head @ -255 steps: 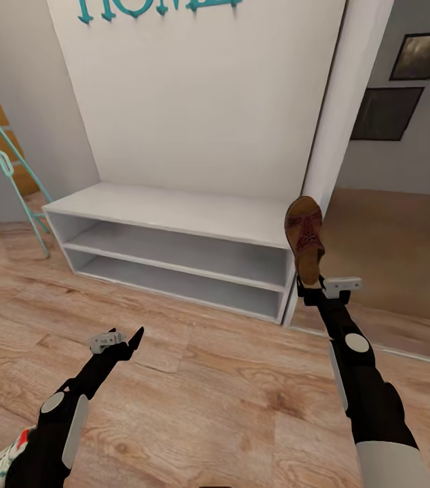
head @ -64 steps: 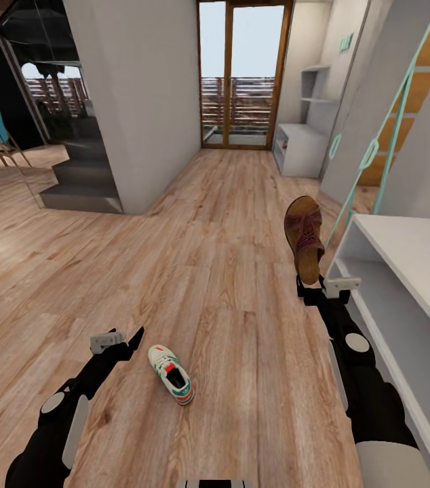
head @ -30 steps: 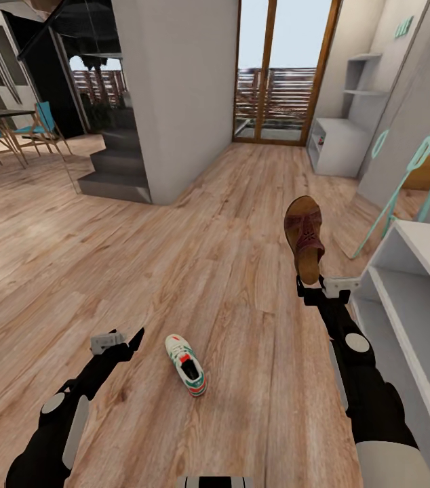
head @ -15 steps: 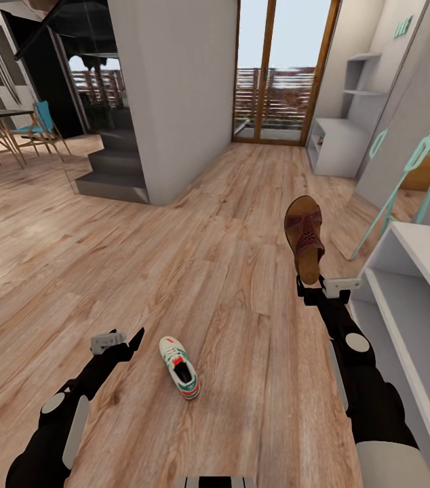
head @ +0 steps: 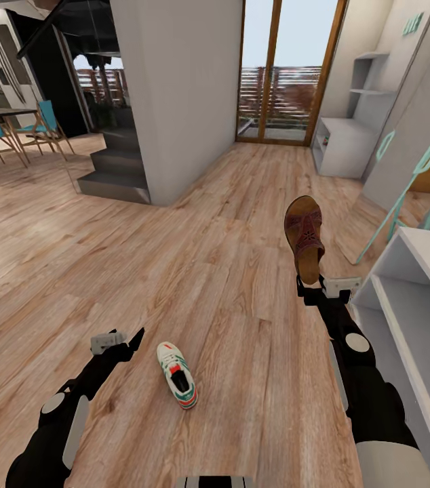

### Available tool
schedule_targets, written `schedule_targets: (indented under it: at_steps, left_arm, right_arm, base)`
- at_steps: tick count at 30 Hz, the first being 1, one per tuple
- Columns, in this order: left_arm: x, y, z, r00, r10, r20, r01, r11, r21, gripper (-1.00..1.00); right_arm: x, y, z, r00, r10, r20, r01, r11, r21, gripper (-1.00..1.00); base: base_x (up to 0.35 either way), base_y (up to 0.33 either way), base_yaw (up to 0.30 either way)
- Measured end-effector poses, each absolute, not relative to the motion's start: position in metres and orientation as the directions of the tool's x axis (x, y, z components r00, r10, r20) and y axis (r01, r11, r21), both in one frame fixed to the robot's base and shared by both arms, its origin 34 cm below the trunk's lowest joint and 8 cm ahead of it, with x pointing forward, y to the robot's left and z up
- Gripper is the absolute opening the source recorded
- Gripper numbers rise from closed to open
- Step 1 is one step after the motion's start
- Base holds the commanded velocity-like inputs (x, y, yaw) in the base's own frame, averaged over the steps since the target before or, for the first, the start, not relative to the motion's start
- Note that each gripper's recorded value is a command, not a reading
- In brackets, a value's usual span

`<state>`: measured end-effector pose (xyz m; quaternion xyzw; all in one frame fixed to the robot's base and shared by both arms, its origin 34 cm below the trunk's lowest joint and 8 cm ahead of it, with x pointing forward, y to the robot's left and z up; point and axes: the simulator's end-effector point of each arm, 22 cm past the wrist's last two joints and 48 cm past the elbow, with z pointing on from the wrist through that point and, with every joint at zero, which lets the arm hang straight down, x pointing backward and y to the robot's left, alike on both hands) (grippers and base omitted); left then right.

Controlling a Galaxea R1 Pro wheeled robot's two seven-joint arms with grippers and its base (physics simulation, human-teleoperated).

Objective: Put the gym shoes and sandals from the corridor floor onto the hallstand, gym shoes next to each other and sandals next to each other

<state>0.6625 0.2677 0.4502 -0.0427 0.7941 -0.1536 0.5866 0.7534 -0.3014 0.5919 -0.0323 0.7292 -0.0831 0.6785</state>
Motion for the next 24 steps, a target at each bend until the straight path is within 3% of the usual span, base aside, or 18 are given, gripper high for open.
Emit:
schedule_targets:
  at_steps: [5,24]
  left_arm:
    - [0.6622,0.2677,0.4477,-0.312,-0.248,-0.917,0.111,0.949,-0.294,1.0]
    - [0.6621,0.2676,0.4476,-0.312,-0.248,-0.917,0.111,0.949,-0.295,1.0]
  right_arm:
    - [0.7536,-0.3015,0.5889,-0.082,-0.16,-0.984,0.065,0.984,-0.165,-1.0]
    - [0.7536,-0.3015,0.589,-0.082,-0.16,-0.984,0.065,0.984,-0.165,-1.0]
  base:
    - [0.023,-0.011,0.131]
    - [0.038,-0.024,0.002]
